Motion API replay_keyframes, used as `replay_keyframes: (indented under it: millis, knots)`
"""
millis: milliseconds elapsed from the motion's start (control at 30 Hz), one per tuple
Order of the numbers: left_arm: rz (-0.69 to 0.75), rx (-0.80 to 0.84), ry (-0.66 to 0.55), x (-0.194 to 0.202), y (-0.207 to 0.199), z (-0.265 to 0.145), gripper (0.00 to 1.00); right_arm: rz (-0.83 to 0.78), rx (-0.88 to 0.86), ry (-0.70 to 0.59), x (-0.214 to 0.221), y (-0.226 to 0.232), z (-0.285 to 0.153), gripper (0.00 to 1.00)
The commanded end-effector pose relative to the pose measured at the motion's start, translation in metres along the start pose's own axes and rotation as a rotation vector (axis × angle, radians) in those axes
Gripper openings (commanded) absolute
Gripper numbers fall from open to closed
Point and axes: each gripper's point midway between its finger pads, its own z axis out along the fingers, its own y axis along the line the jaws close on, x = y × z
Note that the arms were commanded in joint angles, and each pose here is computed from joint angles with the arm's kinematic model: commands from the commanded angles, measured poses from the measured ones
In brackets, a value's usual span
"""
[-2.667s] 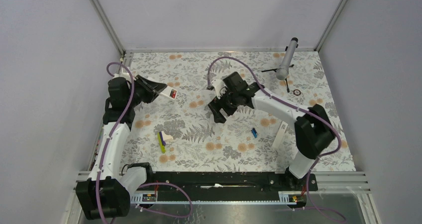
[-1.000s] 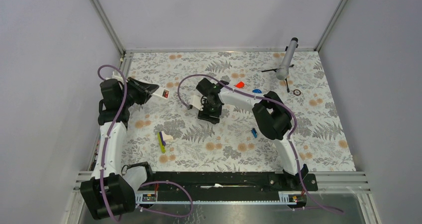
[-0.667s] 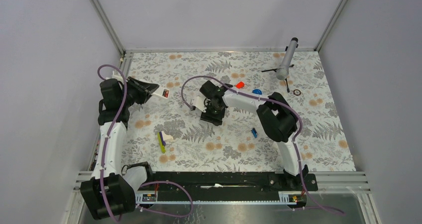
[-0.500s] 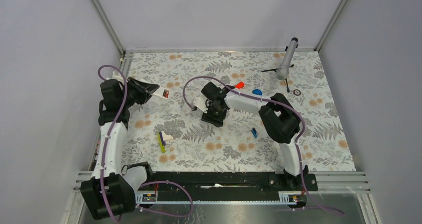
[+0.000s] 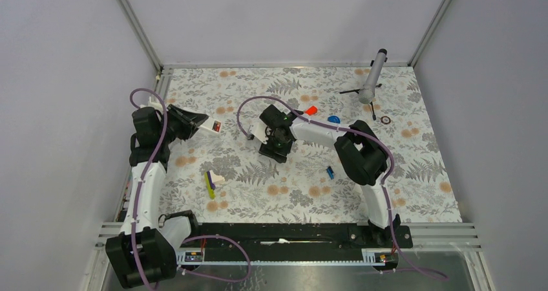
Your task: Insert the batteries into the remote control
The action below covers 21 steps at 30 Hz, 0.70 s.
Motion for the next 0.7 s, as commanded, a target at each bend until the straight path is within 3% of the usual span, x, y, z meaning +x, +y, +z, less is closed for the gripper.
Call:
replay_keyframes:
  millis: [0, 233, 433, 667]
  knots:
    - [0.063, 0.075, -0.033, -0.010, -0.021, -0.006, 0.00, -0.001, 0.017, 0.057, 0.014, -0.004, 0.005, 0.63]
    - [0.062, 0.077, -0.033, -0.010, -0.022, -0.005, 0.00, 0.000, 0.004, 0.083, 0.022, 0.000, 0.006, 0.73]
    - [0.060, 0.076, -0.031, -0.010, -0.021, -0.005, 0.00, 0.009, -0.011, 0.091, 0.022, 0.002, 0.009, 0.57]
    - [0.058, 0.073, -0.026, -0.008, -0.019, -0.004, 0.00, 0.038, 0.011, 0.050, 0.011, -0.001, 0.001, 0.52]
